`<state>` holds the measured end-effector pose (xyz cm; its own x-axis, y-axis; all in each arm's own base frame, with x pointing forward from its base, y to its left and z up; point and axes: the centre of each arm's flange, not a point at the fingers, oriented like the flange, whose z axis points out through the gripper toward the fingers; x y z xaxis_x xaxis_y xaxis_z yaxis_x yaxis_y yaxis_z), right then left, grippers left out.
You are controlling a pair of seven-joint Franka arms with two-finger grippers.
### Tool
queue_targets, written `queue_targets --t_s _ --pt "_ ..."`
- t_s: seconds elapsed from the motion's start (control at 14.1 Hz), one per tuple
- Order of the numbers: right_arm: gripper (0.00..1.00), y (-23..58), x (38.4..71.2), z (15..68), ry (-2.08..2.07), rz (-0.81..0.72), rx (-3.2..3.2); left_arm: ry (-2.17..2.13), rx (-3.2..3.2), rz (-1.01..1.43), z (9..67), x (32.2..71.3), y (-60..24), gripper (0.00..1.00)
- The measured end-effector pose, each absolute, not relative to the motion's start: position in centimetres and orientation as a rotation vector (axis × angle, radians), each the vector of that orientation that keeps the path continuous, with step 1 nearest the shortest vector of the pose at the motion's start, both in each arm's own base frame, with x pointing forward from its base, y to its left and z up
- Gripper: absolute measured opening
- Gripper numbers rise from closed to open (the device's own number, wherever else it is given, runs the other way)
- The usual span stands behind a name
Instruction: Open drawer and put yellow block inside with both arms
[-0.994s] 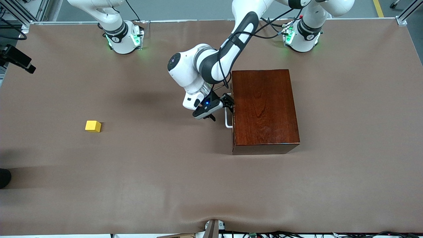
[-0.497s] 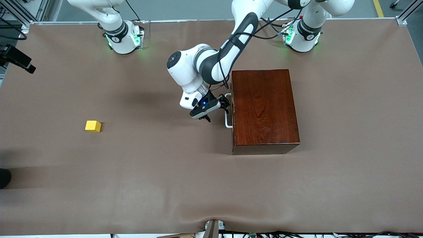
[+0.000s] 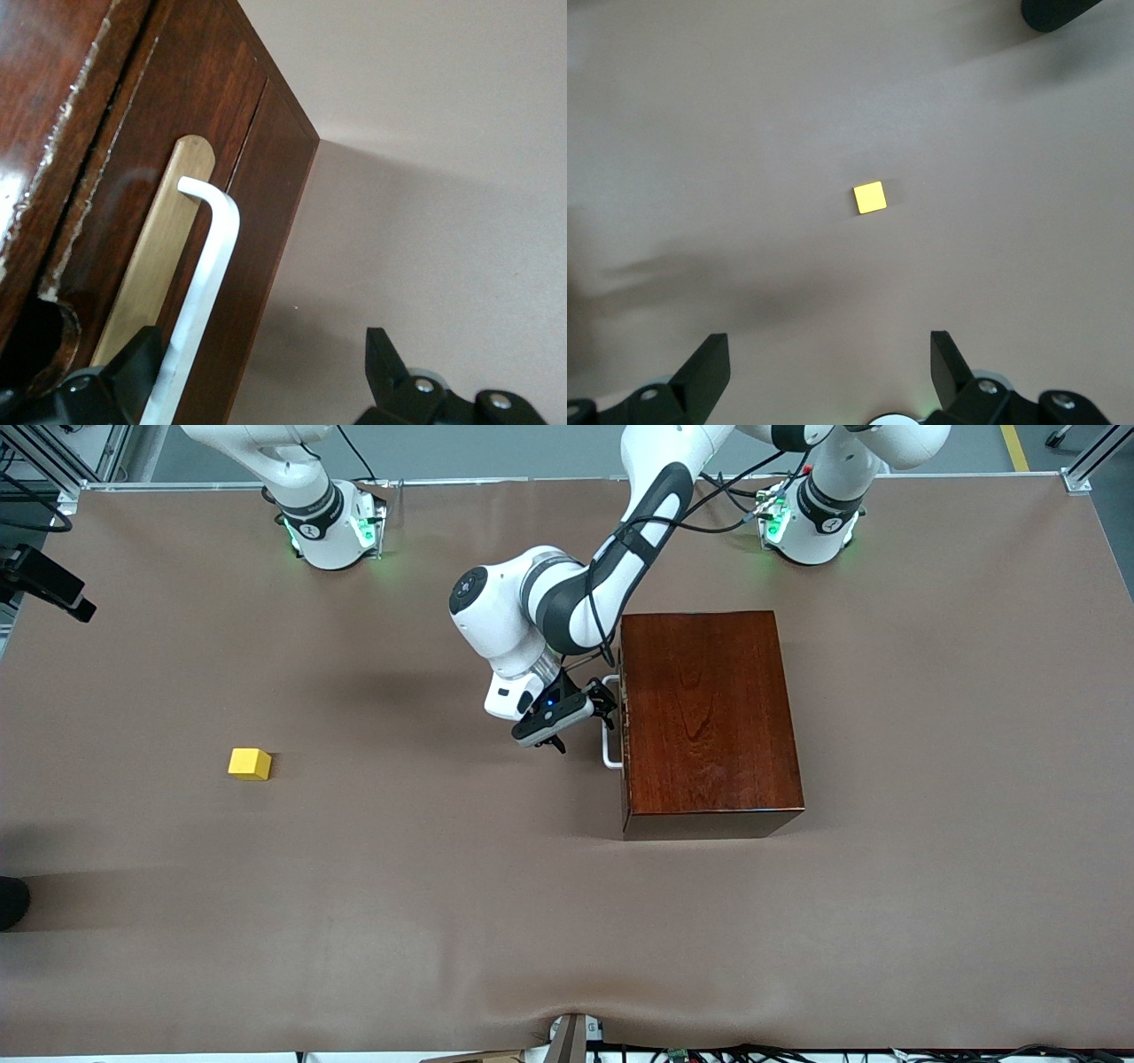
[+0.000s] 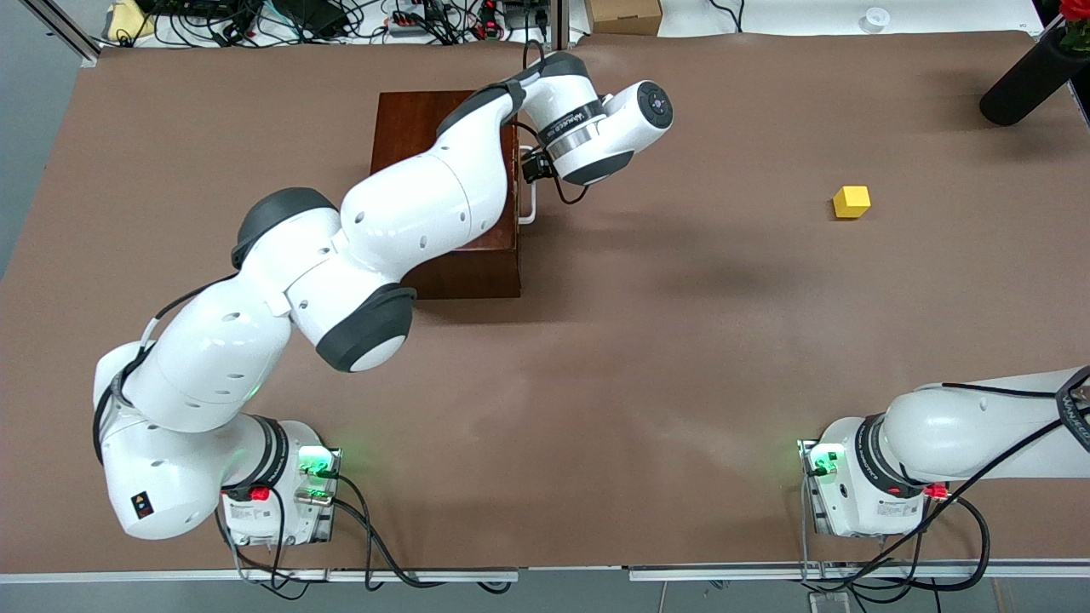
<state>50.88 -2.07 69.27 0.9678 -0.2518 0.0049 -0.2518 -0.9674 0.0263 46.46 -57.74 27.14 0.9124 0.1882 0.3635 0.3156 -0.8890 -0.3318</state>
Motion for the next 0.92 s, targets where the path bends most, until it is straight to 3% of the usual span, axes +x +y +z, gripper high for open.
queue_targets --t_s 0.92 --pt "1.00 -2.9 50.9 69.2 -0.417 0.002 3.075 -0.548 -2.823 -0.515 28.3 46.5 -59.6 1.00"
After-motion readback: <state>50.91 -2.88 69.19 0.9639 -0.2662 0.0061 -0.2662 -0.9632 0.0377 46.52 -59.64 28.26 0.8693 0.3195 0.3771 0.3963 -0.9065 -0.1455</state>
